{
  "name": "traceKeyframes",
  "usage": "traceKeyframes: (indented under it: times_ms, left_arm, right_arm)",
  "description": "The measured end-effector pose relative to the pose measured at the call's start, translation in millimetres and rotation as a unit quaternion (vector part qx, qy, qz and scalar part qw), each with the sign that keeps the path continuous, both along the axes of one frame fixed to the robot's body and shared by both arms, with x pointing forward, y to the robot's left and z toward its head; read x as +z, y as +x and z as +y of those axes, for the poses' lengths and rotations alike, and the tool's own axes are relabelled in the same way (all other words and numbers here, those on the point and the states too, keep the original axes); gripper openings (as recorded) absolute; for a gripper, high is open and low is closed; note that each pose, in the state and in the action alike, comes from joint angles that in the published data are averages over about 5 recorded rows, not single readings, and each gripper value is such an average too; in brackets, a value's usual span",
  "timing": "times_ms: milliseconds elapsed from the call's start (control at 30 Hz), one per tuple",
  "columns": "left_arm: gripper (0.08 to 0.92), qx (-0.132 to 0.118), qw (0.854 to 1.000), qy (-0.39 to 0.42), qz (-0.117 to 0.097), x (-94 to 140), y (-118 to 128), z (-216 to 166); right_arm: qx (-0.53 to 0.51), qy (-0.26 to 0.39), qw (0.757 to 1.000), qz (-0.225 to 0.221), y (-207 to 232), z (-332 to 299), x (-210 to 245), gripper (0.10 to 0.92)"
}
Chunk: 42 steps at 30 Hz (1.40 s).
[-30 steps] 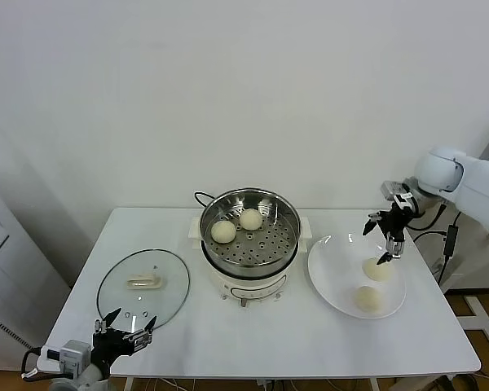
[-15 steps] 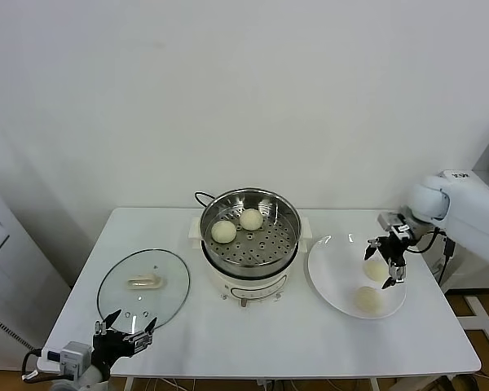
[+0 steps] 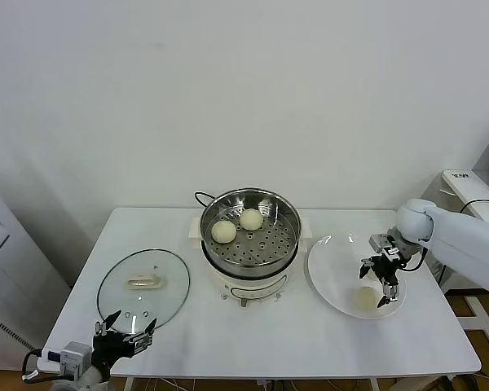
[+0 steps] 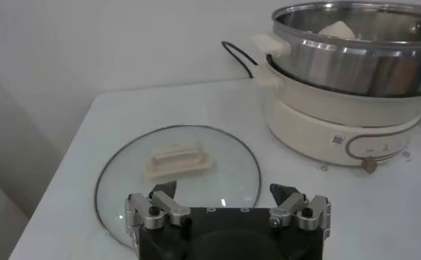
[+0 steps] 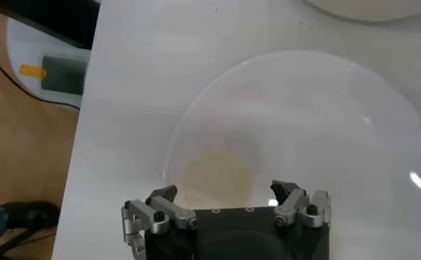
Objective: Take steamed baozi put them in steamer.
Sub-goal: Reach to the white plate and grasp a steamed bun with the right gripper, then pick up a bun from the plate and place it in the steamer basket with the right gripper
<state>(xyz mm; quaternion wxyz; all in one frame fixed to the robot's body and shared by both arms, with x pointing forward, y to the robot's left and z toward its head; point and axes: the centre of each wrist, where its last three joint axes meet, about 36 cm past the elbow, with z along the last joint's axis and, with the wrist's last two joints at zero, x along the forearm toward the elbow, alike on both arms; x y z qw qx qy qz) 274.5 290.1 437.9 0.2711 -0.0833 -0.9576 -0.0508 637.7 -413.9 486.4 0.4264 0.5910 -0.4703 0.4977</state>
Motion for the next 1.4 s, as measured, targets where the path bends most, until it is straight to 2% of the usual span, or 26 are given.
traceKeyframes:
  times_ms: [100, 200, 667, 900, 1100, 1400]
  left_arm:
    - [0.823, 0.0, 1.0, 0.0, 0.001, -1, 0, 0]
    - [0.823, 0.001, 1.0, 0.0, 0.001, -1, 0, 0]
    - [0.823, 0.002, 1.0, 0.004, 0.0, 0, 2, 2]
    - [0.823, 0.004, 1.0, 0.005, 0.001, -1, 5, 3]
    - [0.823, 0.002, 1.0, 0.008, 0.002, -2, 8, 5]
    - [0.823, -0.002, 1.0, 0.014, 0.003, -3, 10, 7]
  right_arm:
    - [0.002, -0.002, 1.0, 0.001, 1, 1, -7, 0.817]
    - [0.002, -0.004, 1.0, 0.002, 2, 2, -13, 0.779]
    - [-0.001, -0.012, 1.0, 0.018, 7, 4, -25, 0.477]
    - [0.003, -0.014, 1.0, 0.02, 10, 5, -15, 0.446]
    - [0.012, -0.01, 1.0, -0.005, 28, 12, 29, 0.441]
    - [0.063, 0.02, 0.994, -0.085, 65, 43, 136, 0.45]
